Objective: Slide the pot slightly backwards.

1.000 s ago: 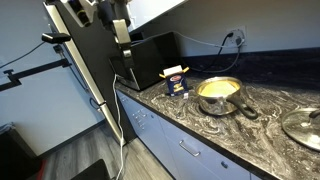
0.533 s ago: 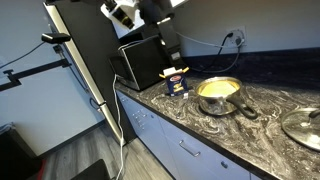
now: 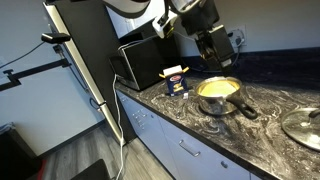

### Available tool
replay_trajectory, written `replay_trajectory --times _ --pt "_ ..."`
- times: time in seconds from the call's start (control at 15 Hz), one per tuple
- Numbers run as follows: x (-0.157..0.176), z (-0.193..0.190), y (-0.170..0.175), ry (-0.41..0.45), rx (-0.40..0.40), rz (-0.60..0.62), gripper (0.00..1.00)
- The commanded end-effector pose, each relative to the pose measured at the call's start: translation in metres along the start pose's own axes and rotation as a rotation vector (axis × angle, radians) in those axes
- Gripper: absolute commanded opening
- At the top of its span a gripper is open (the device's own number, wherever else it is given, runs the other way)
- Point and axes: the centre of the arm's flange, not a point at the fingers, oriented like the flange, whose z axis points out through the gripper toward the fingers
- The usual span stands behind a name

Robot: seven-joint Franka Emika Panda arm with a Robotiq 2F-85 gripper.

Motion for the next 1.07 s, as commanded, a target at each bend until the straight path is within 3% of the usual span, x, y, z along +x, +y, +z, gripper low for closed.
replay_trajectory --times 0.0,0.33,0.6,1.0 --pt "0.001 0.0 -0.001 0.001 0.0 -0.001 1.0" --pt "0.037 0.036 -0.024 0.009 0.143 -0.063 1.0" --pt "0.072 0.075 -0.033 -0.048 0.248 -0.193 1.0" --pt "0.104 0.11 -0.052 -0.062 0.272 -0.399 1.0"
